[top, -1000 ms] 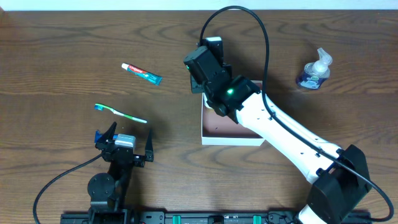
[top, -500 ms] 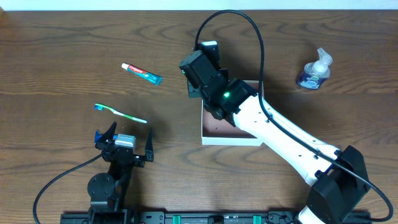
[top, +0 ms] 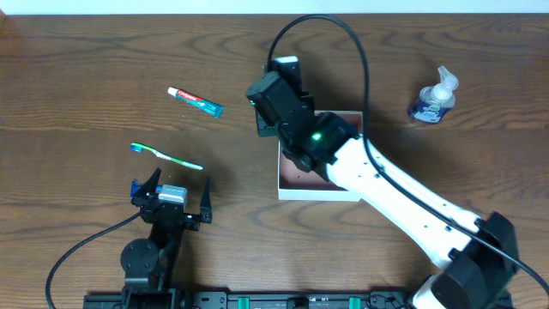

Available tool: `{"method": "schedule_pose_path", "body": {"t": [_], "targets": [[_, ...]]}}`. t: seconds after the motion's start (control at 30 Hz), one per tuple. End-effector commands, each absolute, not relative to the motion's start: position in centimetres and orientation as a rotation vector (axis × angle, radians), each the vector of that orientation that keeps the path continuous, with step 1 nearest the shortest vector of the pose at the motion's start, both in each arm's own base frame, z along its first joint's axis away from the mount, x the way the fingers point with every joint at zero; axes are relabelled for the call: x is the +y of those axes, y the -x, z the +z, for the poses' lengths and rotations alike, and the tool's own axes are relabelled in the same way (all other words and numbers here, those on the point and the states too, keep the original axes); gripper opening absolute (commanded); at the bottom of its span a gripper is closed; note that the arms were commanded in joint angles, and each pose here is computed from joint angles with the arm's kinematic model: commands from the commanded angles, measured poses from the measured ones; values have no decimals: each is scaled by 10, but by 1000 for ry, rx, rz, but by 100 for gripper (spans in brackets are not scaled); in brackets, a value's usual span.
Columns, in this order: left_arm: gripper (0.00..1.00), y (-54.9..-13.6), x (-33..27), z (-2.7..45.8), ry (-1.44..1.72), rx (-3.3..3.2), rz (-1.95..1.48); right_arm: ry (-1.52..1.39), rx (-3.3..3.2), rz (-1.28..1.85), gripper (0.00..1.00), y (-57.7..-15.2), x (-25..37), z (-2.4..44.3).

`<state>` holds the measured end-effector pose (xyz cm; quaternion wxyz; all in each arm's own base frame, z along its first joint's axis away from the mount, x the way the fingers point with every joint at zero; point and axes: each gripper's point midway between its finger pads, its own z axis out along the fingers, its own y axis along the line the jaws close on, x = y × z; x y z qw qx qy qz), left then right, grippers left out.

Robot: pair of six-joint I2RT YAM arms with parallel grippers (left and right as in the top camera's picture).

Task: Pack container
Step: 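Stand the tube upright in the box's left side and release it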

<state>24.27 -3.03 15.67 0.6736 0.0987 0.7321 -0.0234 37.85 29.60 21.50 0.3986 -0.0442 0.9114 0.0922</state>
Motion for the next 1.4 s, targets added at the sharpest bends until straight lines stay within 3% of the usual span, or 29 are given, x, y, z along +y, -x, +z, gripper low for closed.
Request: {"method": "schedule_pose_path", "body": {"t": [0.0,0.53,1.37], "targets": [[98,-242,-31,141,-220,1693,-69,76,2225,267,55,-375,290,255],[98,-242,-31,141,-220,1693,-69,-32,2241,6,48,-383,233,248],[98,-242,-31,141,-220,1693,-69,-143,2439,60,48,-365,212,218]]}}
